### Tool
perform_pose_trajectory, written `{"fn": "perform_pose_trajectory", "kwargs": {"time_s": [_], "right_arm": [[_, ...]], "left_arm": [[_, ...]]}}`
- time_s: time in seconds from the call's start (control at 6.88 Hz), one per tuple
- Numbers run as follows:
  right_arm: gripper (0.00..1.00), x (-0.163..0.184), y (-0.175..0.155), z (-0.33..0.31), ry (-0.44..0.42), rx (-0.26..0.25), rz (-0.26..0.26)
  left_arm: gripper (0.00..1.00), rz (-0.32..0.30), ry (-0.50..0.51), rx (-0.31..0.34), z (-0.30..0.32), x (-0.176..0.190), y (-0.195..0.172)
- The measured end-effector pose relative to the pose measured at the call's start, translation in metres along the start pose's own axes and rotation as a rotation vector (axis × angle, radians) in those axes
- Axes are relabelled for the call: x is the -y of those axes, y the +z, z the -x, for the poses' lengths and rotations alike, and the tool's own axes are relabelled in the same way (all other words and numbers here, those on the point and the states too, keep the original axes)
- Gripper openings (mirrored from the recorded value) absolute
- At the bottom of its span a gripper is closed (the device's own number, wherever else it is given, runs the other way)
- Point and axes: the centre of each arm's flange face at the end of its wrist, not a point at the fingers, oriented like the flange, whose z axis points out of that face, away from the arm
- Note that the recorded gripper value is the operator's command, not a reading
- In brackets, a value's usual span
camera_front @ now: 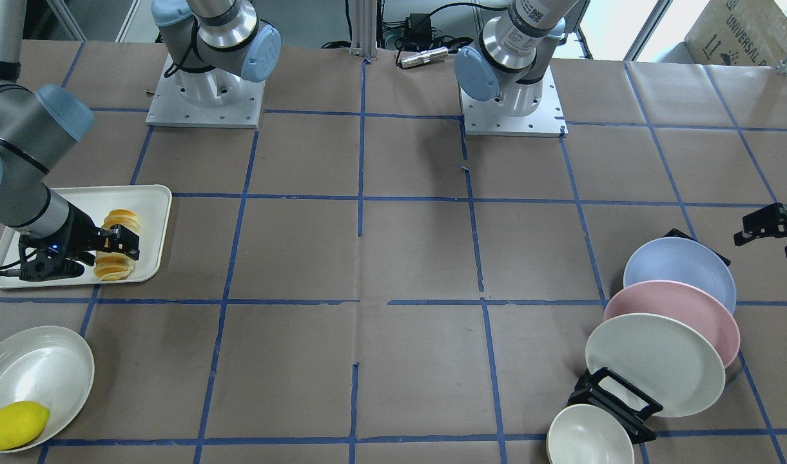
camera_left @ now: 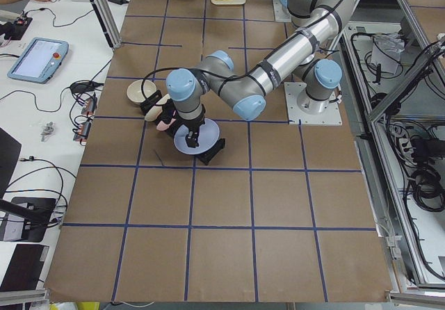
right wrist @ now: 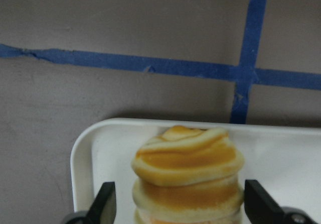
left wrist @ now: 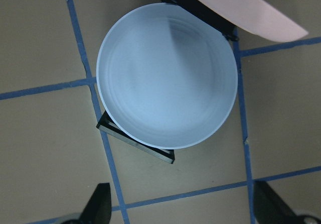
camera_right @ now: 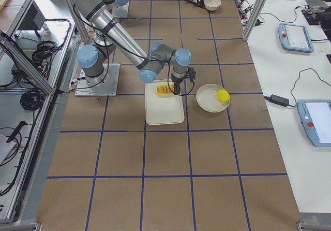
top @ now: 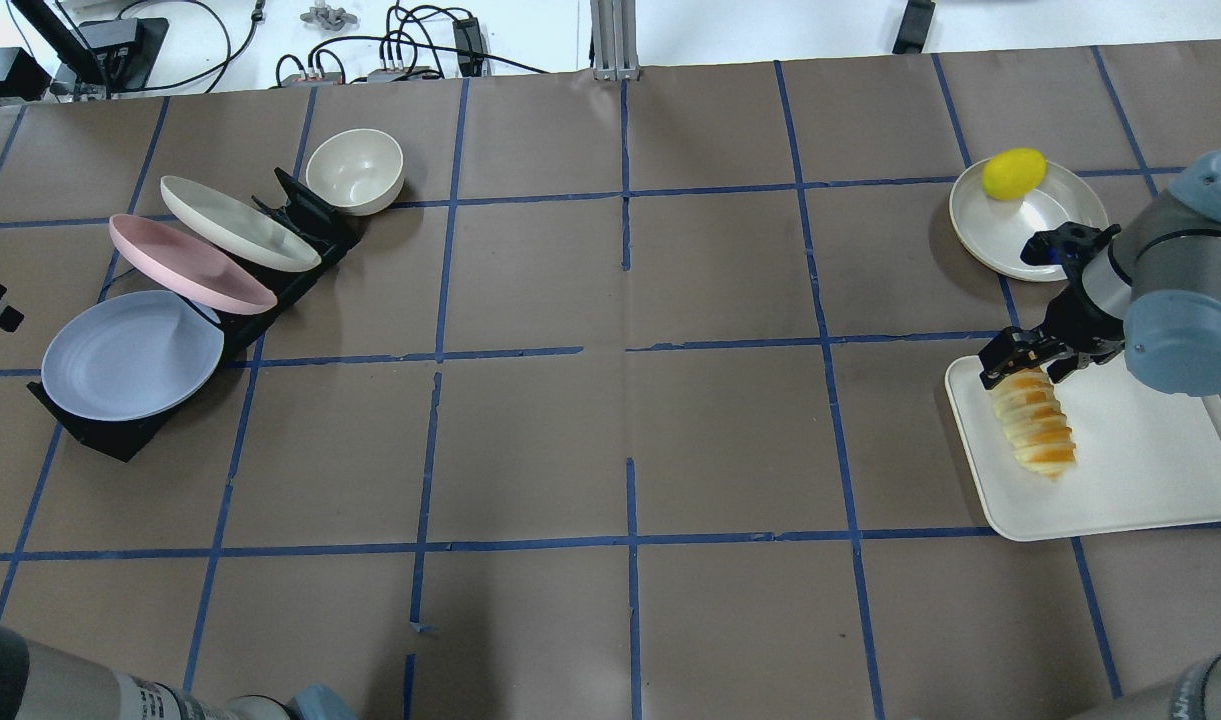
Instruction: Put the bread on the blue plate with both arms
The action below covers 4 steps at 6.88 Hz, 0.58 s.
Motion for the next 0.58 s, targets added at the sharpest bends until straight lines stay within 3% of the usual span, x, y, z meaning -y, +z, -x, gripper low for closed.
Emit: {"fn": "perform_pose_trajectory", "kwargs": {"time_s": [0.29, 0.58], "right_arm": [[0.89, -0.006, 0.007, 0.002, -0.010, 0.004, 0.021], [0.81, -0.007, 0.006, 0.000, -0.024, 0.004, 0.025]], "left_arm": [[1.00, -0.003, 0.011, -0.006, 0.020, 0.016, 0.039], [0.99, -0.017, 0.017, -0.036, 0.031, 0.033, 0.065]]}}
